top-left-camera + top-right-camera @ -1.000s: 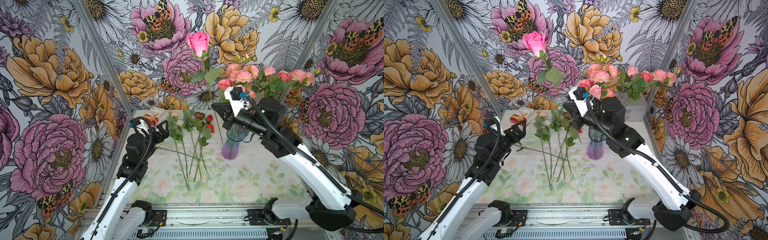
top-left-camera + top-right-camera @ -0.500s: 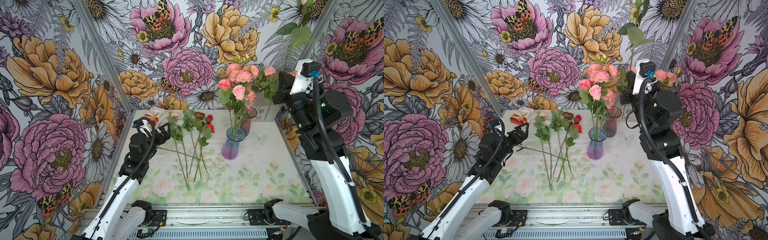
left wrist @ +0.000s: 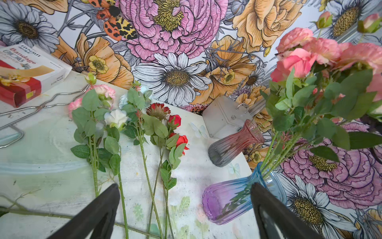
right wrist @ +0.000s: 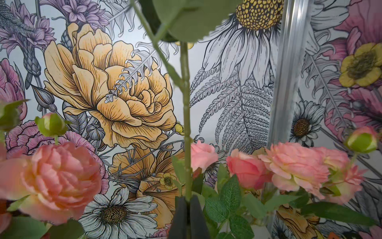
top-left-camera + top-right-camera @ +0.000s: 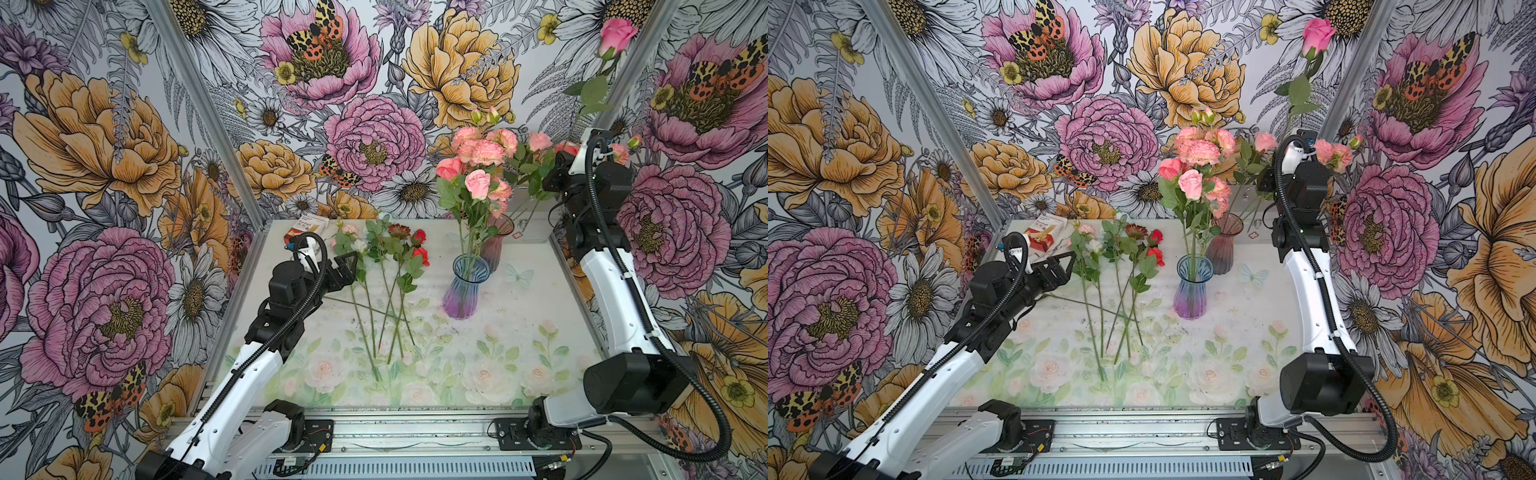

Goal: Place the pink flowers into the vase
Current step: Place the flower in the vase.

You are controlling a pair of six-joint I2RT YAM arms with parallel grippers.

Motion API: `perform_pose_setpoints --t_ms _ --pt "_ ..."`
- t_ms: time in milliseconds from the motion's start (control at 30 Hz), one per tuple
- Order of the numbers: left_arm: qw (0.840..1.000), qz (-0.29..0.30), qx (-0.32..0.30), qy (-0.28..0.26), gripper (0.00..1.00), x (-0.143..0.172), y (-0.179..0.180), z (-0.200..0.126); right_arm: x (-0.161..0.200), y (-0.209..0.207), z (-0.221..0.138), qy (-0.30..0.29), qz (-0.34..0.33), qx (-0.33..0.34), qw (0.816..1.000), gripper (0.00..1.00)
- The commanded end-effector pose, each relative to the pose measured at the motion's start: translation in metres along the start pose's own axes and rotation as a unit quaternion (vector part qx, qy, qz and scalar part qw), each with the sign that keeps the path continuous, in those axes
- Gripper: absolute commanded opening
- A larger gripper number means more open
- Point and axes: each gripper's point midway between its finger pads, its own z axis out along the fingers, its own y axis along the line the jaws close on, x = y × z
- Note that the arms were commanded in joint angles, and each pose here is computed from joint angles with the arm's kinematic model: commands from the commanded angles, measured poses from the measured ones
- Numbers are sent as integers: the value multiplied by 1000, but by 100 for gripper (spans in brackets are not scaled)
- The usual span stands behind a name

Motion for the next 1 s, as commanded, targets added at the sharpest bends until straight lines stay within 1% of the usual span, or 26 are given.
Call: perform_pose_setpoints --t_ms 0,133,233,467,667,833,967 --pt "999 42 20 14 99 1 -18 9 -36 21 6 -70 23 -56 996 0" --pt "998 50 26 24 98 10 -26 24 -17 28 26 -60 21 -74 995 0" --pt "998 51 30 27 99 13 -28 31 -3 27 37 -52 14 -72 996 0" --pt "998 53 27 38 99 18 -25 41 35 35 60 -35 9 -84 996 0" --pt "997 54 25 40 99 19 -23 43 85 45 59 -11 -9 -80 997 0" --pt "997 52 32 41 99 19 -27 42 136 39 57 18 -8 -62 998 0" --pt "997 56 31 40 99 17 -28 36 160 31 52 32 -8 -49 998 0"
